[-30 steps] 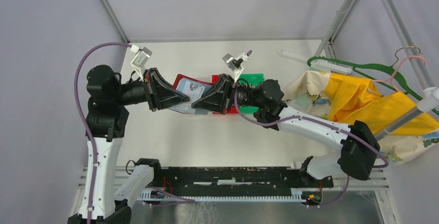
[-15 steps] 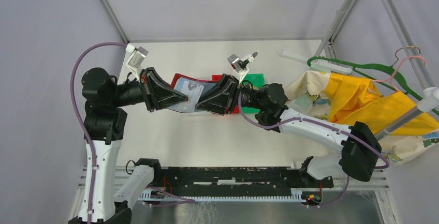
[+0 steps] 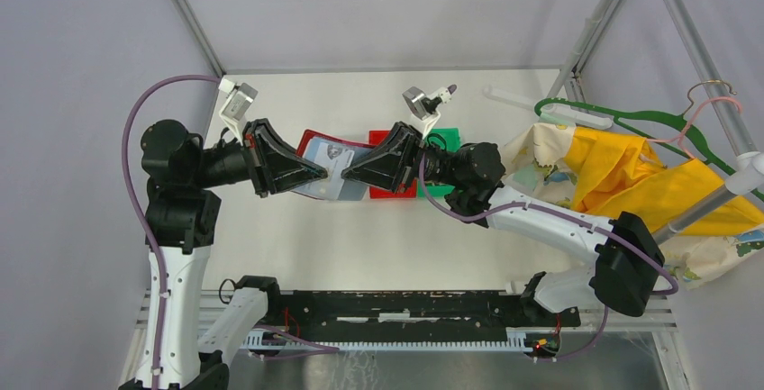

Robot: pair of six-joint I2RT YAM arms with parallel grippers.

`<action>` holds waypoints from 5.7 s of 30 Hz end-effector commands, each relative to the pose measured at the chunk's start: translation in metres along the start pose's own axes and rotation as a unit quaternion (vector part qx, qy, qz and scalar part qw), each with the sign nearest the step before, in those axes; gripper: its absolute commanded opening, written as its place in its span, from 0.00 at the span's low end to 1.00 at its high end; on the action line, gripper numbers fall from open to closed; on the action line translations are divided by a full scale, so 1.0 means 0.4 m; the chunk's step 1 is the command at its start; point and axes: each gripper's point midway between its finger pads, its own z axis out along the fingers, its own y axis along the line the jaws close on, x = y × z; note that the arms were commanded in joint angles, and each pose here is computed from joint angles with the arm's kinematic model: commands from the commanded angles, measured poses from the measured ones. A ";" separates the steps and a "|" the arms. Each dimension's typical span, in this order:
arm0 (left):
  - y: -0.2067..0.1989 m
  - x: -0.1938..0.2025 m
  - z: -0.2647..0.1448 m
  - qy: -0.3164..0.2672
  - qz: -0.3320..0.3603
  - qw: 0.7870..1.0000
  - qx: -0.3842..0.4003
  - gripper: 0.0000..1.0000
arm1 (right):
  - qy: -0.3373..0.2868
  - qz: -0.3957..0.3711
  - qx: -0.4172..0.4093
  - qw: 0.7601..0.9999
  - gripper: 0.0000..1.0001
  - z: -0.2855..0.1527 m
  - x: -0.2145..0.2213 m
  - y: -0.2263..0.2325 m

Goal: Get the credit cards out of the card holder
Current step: Remove the credit card from the card holder, then place the credit card in the storage box, then remove the credit card from the card holder.

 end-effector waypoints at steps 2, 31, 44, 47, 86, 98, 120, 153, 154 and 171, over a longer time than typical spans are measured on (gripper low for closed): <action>-0.038 -0.023 -0.003 0.000 0.009 1.000 0.014 0.17 | -0.024 -0.027 -0.029 0.999 0.00 -0.014 -0.032 0.054; -0.026 -0.054 0.000 -0.026 0.030 0.999 -0.011 0.02 | -0.021 -0.012 -0.032 0.999 0.00 -0.029 -0.014 0.051; -0.017 -0.057 -0.002 -0.013 0.070 0.997 -0.021 0.02 | 0.047 -0.103 0.203 0.973 0.00 -0.281 -0.049 -0.133; -0.023 -0.057 -0.003 -0.012 0.074 0.997 -0.018 0.02 | 0.091 -0.124 0.299 0.942 0.00 -0.344 -0.046 -0.221; -0.094 -0.060 -0.014 -0.007 0.118 0.993 0.014 0.02 | 0.328 -0.037 0.524 0.785 0.05 -0.546 0.171 -0.926; -0.103 -0.064 -0.015 -0.011 0.124 0.992 0.015 0.02 | 0.269 -0.125 0.536 0.790 0.53 -0.451 -0.029 -0.811; -0.157 -0.121 -0.013 -0.055 0.127 0.990 0.033 0.02 | 0.045 -0.199 0.061 0.977 0.98 -0.277 -0.037 0.001; -0.214 -0.130 -0.022 -0.068 0.128 0.988 0.052 0.02 | -0.054 -0.166 -0.020 0.984 0.69 -0.057 -0.112 0.112; -0.215 -0.131 -0.022 -0.069 0.128 0.988 0.052 0.02 | -0.053 -0.164 -0.024 0.985 0.67 -0.055 -0.110 0.115; -0.219 -0.138 -0.022 -0.071 0.131 0.987 0.052 0.02 | -0.020 -0.182 -0.091 0.979 0.60 -0.081 -0.053 0.188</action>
